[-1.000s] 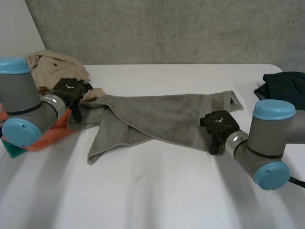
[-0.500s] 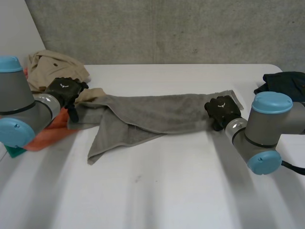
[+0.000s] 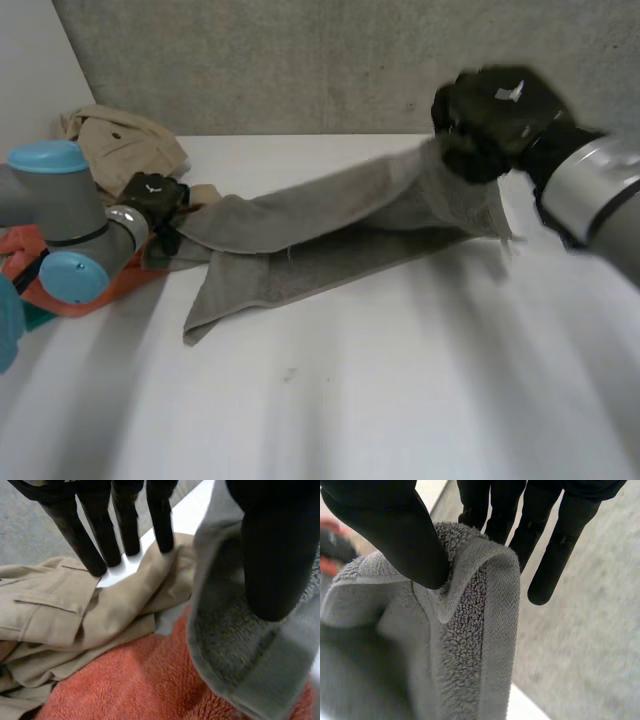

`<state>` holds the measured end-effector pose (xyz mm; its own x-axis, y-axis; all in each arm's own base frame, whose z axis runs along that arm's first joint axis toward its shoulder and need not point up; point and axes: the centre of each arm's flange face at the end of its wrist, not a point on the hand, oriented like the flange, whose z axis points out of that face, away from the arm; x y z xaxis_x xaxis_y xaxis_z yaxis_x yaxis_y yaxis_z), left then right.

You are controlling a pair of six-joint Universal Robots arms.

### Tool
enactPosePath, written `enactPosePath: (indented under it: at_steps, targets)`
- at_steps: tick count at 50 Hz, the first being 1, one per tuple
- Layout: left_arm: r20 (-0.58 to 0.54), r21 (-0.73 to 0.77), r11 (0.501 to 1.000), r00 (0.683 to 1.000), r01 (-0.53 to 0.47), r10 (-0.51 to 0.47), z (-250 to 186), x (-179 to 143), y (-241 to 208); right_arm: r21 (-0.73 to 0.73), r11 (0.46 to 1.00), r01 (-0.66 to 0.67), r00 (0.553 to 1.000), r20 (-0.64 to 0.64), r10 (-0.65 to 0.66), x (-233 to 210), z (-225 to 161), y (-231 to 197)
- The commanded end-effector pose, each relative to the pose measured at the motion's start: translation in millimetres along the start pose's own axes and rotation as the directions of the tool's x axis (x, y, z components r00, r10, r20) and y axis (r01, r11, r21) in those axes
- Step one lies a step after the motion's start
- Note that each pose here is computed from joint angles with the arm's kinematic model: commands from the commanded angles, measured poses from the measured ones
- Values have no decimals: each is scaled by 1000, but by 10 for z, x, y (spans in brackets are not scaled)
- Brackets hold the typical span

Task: Fold the laundry.

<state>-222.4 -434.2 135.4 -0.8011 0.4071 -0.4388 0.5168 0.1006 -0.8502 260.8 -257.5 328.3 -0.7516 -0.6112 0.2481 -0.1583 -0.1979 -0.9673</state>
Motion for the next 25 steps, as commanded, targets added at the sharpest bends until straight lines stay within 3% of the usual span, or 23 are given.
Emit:
enactPosePath:
  at_steps: [1, 8, 12, 16, 20, 21, 25]
  targets:
    - [0, -28, 999, 1000, -16, 16, 8, 22, 11, 138, 990, -37, 995, -84, 49, 327, -181, -477]
    - [149, 51, 999, 989, -3, -4, -241, -247, -406, 35, 997, -63, 976, -206, 69, 879, 12, -104]
    - [157, 258, 966, 987, -2, -40, -364, -295, -841, -66, 996, -67, 976, -213, 52, 977, 224, 225]
    - [203, 447, 893, 978, -49, -48, -401, -366, -1248, -86, 996, -19, 964, -265, -5, 1141, 461, 391]
    - [314, 627, 768, 944, -130, -97, -450, -595, -1757, 72, 993, 95, 920, -388, -60, 1368, 785, 193]
    - [358, 686, 708, 925, -166, -129, -521, -722, -1977, 158, 978, 138, 893, -446, -53, 1462, 874, 58]
    - [409, 771, 602, 886, -209, -217, -756, -964, -2372, 359, 906, 225, 841, -541, 6, 1641, 928, -310]
